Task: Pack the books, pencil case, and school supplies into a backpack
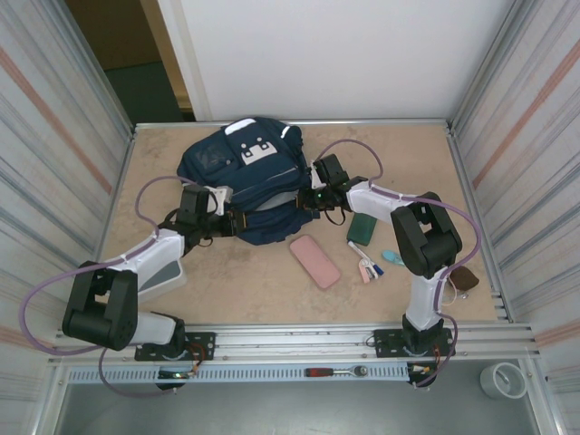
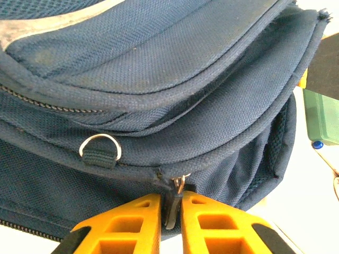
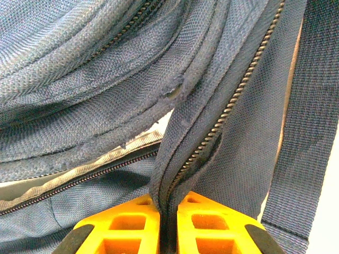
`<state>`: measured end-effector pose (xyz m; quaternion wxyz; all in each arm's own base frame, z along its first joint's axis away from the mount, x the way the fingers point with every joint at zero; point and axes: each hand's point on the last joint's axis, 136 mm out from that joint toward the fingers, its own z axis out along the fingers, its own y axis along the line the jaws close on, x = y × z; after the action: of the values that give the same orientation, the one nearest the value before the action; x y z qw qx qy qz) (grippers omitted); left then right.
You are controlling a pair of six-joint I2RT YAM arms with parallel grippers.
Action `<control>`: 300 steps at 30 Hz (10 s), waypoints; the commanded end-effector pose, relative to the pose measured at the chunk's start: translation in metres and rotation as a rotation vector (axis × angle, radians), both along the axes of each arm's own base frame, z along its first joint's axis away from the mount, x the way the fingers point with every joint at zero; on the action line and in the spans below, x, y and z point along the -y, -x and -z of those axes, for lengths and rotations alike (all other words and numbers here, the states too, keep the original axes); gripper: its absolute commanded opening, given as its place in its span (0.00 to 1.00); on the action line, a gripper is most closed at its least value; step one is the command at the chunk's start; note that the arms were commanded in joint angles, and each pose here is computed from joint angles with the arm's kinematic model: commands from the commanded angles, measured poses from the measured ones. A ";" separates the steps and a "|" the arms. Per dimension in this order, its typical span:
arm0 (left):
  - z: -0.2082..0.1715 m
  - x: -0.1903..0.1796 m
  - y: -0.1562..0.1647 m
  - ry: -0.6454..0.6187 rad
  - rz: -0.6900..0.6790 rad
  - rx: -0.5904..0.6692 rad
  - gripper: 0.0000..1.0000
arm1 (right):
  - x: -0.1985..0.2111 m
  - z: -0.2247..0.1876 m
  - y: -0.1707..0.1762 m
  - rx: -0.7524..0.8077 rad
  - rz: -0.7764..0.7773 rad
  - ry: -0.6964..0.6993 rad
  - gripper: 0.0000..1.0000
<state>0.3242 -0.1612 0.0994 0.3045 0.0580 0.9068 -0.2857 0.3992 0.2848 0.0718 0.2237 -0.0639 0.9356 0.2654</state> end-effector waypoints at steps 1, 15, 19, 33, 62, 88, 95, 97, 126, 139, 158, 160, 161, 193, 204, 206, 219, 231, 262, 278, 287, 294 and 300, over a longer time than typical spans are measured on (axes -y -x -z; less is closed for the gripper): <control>-0.004 0.000 -0.002 0.008 0.014 0.023 0.16 | -0.002 0.002 -0.003 0.005 -0.006 -0.009 0.11; 0.002 0.002 -0.008 0.006 0.014 0.014 0.19 | -0.002 0.000 -0.004 0.009 -0.007 -0.014 0.10; 0.004 0.003 -0.010 0.004 0.016 0.010 0.19 | -0.002 -0.001 -0.004 0.009 -0.008 -0.015 0.10; -0.005 -0.033 -0.014 -0.165 -0.109 0.081 0.00 | 0.037 -0.004 -0.012 0.039 0.051 0.062 0.00; 0.012 -0.126 -0.073 -0.148 -0.429 -0.024 0.00 | 0.064 -0.011 -0.016 0.067 0.048 0.084 0.00; -0.035 -0.065 -0.045 -0.019 -0.170 0.108 0.00 | -0.096 -0.099 0.043 0.731 -0.596 0.445 0.62; -0.035 -0.066 -0.044 -0.023 -0.169 0.107 0.00 | -0.140 -0.084 0.054 0.762 -0.739 0.479 0.61; -0.036 -0.066 -0.045 -0.023 -0.168 0.107 0.00 | -0.147 -0.082 0.055 0.766 -0.754 0.484 0.59; 0.008 -0.137 -0.070 -0.043 -0.439 -0.026 0.00 | -0.100 -0.137 0.032 0.863 -0.537 0.504 0.00; -0.002 -0.144 -0.081 0.018 -0.463 0.007 0.34 | -0.109 -0.157 0.032 0.850 -0.517 0.409 0.00; -0.135 -0.036 -0.038 -0.256 0.127 0.731 0.80 | -0.121 -0.207 0.016 0.688 -0.513 0.086 0.08; -0.131 -0.032 -0.047 -0.274 0.154 0.725 0.81 | -0.121 -0.211 0.016 0.669 -0.516 0.039 0.08; -0.131 -0.029 -0.052 -0.278 0.168 0.724 0.81 | -0.120 -0.212 0.016 0.658 -0.518 0.015 0.09; -0.159 -0.013 -0.101 0.086 0.207 0.688 0.08 | 0.028 -0.144 0.050 0.431 -0.077 0.244 0.73; -0.154 -0.028 -0.108 0.201 0.196 0.624 0.09 | 0.064 -0.001 0.163 0.109 -0.139 0.469 0.92; -0.154 -0.027 -0.107 0.203 0.201 0.622 0.09 | 0.066 0.011 0.168 0.087 -0.143 0.486 0.93; -0.154 -0.028 -0.102 0.190 0.202 0.614 0.12 | 0.042 0.057 0.181 0.030 -0.221 0.515 0.67; -0.154 -0.029 -0.102 0.183 0.198 0.615 0.14 | 0.041 -0.019 0.171 0.177 -0.220 0.392 0.48; -0.161 -0.013 -0.103 0.246 0.228 0.593 0.12 | -0.095 -0.056 -0.070 -0.029 0.077 -0.316 0.49; -0.166 -0.002 -0.105 0.247 0.222 0.589 0.12 | -0.123 -0.059 -0.081 0.003 0.124 -0.313 0.94; -0.161 -0.002 -0.107 0.241 0.219 0.579 0.12 | -0.118 -0.053 -0.071 0.001 0.086 -0.333 0.71; -0.159 -0.003 -0.107 0.237 0.218 0.575 0.12 | -0.154 -0.046 -0.075 -0.033 0.038 -0.400 0.35; -0.159 -0.004 -0.106 0.235 0.212 0.571 0.12 | -0.174 -0.085 -0.070 0.006 -0.063 -0.478 0.35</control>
<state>0.4328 -0.1499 0.2343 0.5065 0.1779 0.7549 -0.3768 0.4727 0.4431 0.1146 0.2090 -0.0013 0.8726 0.4415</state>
